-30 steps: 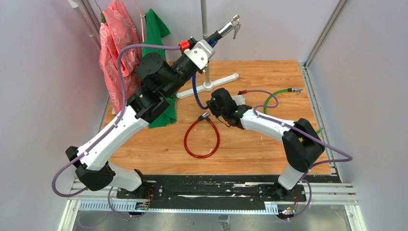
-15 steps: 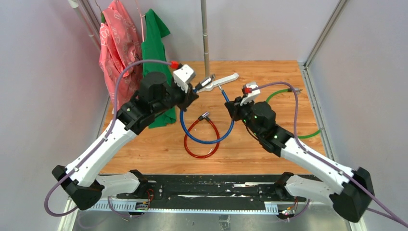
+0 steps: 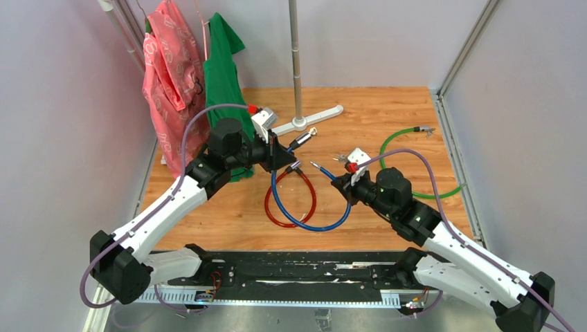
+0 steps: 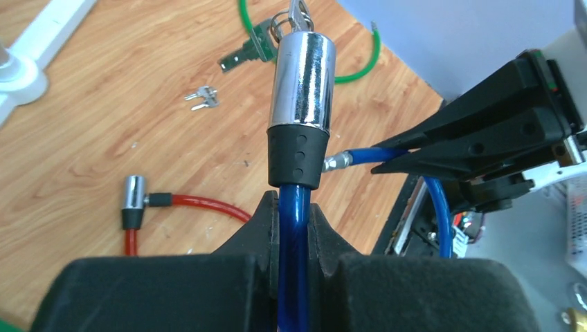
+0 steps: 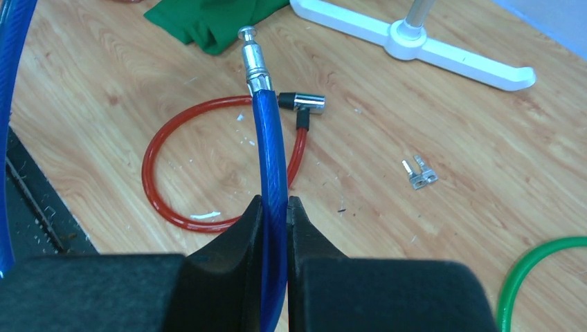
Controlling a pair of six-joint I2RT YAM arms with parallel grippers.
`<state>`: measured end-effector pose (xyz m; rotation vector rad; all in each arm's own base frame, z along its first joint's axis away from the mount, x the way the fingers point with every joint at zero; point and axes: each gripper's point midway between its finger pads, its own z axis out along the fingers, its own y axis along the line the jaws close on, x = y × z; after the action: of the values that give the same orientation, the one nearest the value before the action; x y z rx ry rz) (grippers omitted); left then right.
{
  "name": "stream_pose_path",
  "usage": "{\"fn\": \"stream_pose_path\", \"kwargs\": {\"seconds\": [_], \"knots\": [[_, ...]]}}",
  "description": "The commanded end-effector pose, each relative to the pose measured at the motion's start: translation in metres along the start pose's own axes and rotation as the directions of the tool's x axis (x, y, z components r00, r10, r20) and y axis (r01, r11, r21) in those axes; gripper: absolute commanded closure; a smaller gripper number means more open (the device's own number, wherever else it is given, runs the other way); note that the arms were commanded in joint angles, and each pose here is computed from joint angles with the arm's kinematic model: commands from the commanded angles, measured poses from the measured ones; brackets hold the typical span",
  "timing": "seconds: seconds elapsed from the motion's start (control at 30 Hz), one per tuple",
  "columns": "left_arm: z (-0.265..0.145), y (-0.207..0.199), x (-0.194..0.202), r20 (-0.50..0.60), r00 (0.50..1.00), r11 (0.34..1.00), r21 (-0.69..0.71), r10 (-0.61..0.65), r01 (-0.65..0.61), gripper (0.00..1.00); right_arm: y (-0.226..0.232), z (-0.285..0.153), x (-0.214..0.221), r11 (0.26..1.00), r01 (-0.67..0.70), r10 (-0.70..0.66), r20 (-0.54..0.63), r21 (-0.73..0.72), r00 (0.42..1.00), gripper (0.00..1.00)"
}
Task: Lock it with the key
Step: Lock the lock.
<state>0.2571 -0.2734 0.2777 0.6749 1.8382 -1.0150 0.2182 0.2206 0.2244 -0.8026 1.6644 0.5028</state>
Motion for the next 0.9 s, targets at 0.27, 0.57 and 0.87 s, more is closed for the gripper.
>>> {"fn": "stream_pose_path", "kwargs": {"seconds": [0.27, 0.57, 0.87], "knots": [[0.005, -0.022, -0.017, 0.200, 0.979, 0.986, 0.169, -0.047, 0.013, 1.00, 0.018, -0.006, -0.034, 0.990, -0.114, 0.126, 0.170, -0.080, 0.977, 1.00], [0.009, -0.023, -0.010, 0.185, 0.981, 0.980, 0.201, -0.048, 0.010, 1.00, 0.008, -0.001, -0.054, 0.989, -0.145, 0.149, 0.266, -0.037, 0.952, 1.00], [0.013, -0.022, -0.002, 0.158, 0.985, 0.977, 0.208, -0.068, 0.034, 1.00, 0.009, -0.001, -0.062, 0.989, -0.139, 0.147, 0.295, -0.047, 0.944, 1.00]]}}
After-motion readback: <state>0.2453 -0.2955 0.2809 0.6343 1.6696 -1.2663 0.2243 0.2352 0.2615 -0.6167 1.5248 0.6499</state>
